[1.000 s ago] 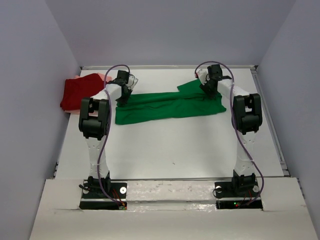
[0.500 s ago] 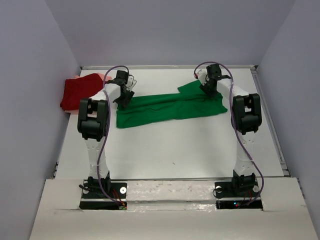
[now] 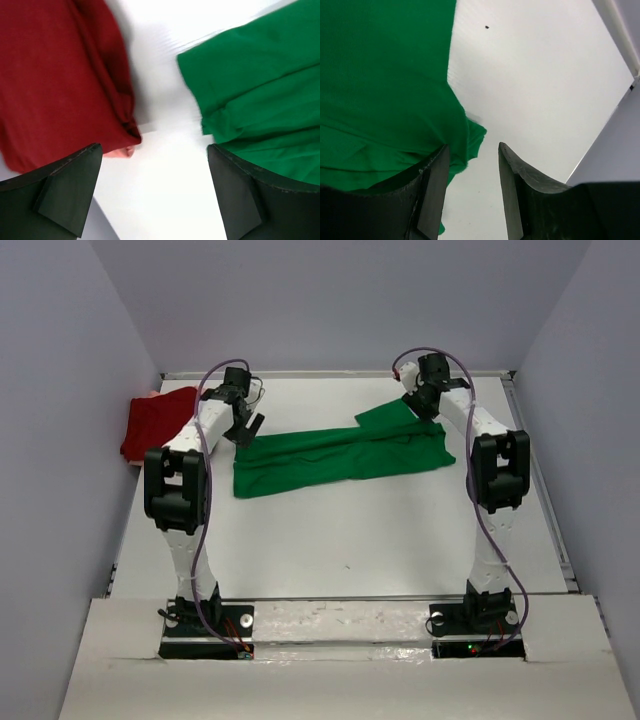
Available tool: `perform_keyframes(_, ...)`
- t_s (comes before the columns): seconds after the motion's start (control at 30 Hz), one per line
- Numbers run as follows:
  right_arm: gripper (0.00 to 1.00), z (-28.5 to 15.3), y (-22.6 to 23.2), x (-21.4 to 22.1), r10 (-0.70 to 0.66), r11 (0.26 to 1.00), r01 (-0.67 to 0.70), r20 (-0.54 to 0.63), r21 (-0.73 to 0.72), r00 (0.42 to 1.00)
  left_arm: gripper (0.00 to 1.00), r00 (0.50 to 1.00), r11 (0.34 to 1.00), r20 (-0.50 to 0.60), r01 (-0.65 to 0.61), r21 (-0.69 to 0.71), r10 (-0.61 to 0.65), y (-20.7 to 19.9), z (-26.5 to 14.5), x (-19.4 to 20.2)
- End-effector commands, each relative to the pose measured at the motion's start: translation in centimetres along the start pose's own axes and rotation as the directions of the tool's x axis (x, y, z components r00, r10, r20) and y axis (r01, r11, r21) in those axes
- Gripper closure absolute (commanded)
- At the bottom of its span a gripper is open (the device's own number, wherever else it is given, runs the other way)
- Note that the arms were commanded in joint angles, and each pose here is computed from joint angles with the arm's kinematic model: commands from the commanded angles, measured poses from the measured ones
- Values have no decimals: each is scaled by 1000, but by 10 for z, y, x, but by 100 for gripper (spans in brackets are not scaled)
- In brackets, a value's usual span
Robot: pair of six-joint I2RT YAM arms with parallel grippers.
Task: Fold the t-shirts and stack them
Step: Fold the tshirt
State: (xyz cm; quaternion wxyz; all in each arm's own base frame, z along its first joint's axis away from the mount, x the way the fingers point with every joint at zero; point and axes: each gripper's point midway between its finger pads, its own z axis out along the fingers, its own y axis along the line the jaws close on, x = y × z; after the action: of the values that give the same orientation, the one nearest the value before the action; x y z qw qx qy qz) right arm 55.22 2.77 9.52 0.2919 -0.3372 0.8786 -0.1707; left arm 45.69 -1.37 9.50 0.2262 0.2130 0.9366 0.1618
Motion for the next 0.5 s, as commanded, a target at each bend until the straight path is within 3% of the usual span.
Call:
perform_keyframes(0.0, 51, -54, -35, -36, 43, 997, -51, 120, 65, 992, 1, 999, 990, 34, 8, -141, -3, 41, -49, -8)
perform_keyframes(0.13, 52, -79, -52, -55, 69, 992, -89, 192, 95, 979, 1, 998, 980, 56, 20, -196, -10, 56, -69, -6)
perform_keyframes(0.27, 54, -95, -74, -87, 106, 985, -141, 300, 97, 948, 1, 985, 980, 169, 69, -189, -37, 68, -96, -12)
perform_keyframes(0.47, 73, -77, -70, -136, 164, 985, -169, 421, -25, 892, 1, 982, 982, 152, 136, -130, -116, 75, -92, 30)
